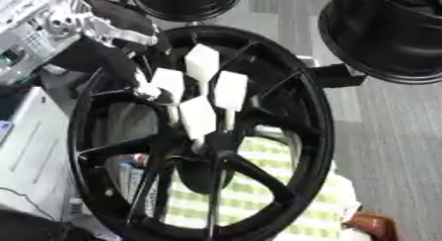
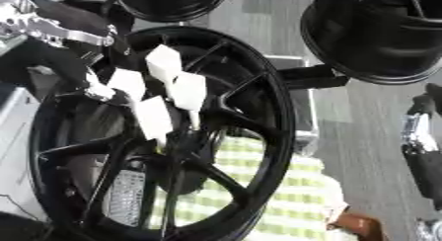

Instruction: Pull the pin out of the wheel hub.

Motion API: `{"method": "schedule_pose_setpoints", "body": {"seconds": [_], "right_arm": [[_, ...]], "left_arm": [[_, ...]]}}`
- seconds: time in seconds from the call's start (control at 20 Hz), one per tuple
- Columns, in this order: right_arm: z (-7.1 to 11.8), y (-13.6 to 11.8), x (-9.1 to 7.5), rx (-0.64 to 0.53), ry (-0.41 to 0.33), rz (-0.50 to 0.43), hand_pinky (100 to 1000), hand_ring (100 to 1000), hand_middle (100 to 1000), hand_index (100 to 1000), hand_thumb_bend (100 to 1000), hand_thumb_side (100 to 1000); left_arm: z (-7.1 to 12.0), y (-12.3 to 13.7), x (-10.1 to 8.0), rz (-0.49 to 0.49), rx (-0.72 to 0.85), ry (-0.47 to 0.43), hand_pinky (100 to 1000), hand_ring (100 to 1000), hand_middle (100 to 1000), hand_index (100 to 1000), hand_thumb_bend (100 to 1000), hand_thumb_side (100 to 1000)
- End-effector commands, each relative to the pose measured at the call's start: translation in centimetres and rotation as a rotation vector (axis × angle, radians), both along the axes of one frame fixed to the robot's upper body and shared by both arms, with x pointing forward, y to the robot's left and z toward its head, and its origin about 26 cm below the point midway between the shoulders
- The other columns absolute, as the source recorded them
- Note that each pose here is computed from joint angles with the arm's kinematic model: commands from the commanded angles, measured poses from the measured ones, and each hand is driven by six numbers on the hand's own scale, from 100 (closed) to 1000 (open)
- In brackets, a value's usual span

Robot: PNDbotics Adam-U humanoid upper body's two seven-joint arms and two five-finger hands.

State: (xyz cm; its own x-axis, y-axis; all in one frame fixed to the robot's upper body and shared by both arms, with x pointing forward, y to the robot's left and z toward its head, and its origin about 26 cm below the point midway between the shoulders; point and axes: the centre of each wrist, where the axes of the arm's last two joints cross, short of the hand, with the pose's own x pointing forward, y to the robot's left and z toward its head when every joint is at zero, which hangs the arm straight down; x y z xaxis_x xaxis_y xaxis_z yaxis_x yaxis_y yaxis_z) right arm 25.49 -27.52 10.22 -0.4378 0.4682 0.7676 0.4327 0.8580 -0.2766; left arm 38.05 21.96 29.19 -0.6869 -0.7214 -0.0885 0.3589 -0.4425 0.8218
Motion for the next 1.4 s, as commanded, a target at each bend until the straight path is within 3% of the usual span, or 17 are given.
{"method": "schedule_pose_setpoints", "body": {"seconds": [0.05, 0.45, 0.55, 0.7, 0.85, 1.4], "right_arm": [[0.7, 0.0, 0.0, 0.003, -0.021, 0.004, 912, 811, 616, 776, 100, 649], [0.7, 0.0, 0.0, 0.013, -0.018, -0.001, 912, 810, 615, 776, 100, 651], [0.7, 0.0, 0.0, 0.014, -0.019, -0.003, 912, 810, 615, 775, 100, 650], [0.7, 0.0, 0.0, 0.016, -0.019, -0.003, 912, 810, 615, 775, 100, 651], [0.7, 0.0, 0.0, 0.02, -0.016, -0.003, 912, 810, 614, 775, 100, 653], [0.6, -0.1, -0.1, 0.024, -0.007, -0.012, 912, 811, 614, 774, 100, 653]], "left_arm": [[0.9, 0.2, -0.1, 0.01, -0.018, -0.013, 718, 676, 622, 810, 335, 704], [0.6, -0.1, -0.1, 0.007, -0.054, 0.029, 665, 592, 552, 746, 249, 640], [0.6, -0.1, -0.1, 0.008, -0.057, 0.034, 646, 567, 529, 727, 223, 577], [0.5, -0.1, -0.1, 0.016, -0.062, 0.039, 603, 509, 473, 661, 100, 365], [0.9, -0.2, -0.1, 0.03, -0.083, 0.04, 572, 466, 419, 594, 100, 215], [4.0, -0.2, -1.4, 0.111, -0.217, -0.058, 500, 390, 301, 470, 100, 255]]}}
